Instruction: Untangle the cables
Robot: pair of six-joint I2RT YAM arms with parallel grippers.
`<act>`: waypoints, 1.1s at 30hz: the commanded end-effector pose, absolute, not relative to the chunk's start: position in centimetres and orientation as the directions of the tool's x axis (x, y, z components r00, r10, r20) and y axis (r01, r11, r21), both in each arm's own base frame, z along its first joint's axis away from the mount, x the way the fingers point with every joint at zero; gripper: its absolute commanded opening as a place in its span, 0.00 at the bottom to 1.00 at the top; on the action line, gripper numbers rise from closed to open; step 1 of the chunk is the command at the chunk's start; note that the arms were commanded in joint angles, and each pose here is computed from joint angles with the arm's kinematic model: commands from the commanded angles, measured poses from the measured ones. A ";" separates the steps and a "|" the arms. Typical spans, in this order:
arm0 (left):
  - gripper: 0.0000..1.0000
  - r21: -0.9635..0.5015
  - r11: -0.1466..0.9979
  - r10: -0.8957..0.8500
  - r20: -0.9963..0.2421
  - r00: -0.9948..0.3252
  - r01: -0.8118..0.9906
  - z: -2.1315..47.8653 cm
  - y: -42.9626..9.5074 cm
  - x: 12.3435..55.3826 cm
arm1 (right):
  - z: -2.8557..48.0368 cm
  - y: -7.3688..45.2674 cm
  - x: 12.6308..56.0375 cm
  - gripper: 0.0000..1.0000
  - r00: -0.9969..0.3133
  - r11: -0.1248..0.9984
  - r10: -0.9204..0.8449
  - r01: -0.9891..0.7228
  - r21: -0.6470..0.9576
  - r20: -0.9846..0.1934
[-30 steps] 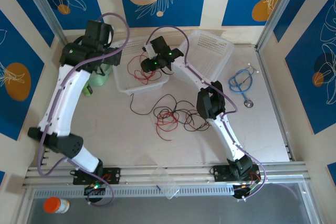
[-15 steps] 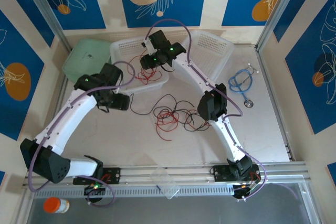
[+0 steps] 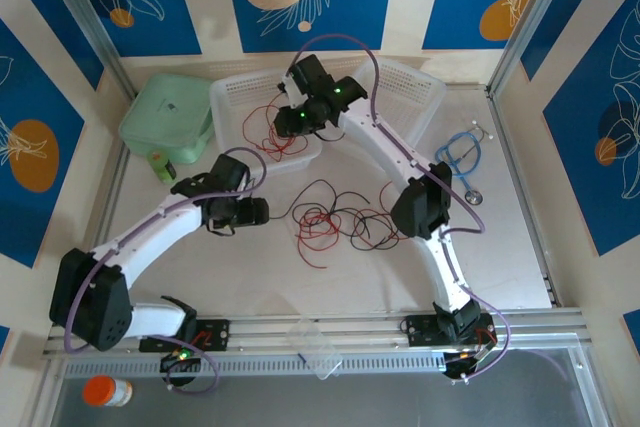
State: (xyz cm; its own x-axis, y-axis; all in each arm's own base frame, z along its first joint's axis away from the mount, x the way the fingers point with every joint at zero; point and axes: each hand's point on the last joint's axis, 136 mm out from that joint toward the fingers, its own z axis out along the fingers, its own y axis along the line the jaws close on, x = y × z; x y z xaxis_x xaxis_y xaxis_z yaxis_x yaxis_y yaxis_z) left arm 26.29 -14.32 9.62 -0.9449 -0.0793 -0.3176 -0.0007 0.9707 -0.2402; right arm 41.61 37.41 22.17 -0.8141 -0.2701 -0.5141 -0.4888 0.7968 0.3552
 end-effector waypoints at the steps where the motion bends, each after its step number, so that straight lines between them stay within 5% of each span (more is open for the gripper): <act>1: 0.78 -0.280 0.959 -0.151 -0.345 -0.926 -0.052 8.1 -15.2 27.9 | 25.8 37.2 38.4 0.29 -0.805 0.764 -0.234 -0.499 0.408 -0.546; 10: 0.71 -0.317 0.942 -0.240 -0.404 -0.883 -0.111 6.5 -15.2 29.7 | 27.4 31.8 32.8 0.30 -0.788 0.775 -0.161 -0.474 0.419 -0.594; 22: 0.71 -0.196 0.976 -0.187 -0.513 -0.838 -0.097 12.8 -11.2 29.9 | 22.9 28.2 27.8 0.29 -0.875 0.757 -0.011 -0.324 0.567 -0.485; 33: 0.58 -0.112 0.912 0.302 -0.467 -0.831 0.394 14.8 -18.0 29.8 | 19.2 21.1 26.4 0.28 -0.876 0.737 0.319 -0.012 0.676 -0.363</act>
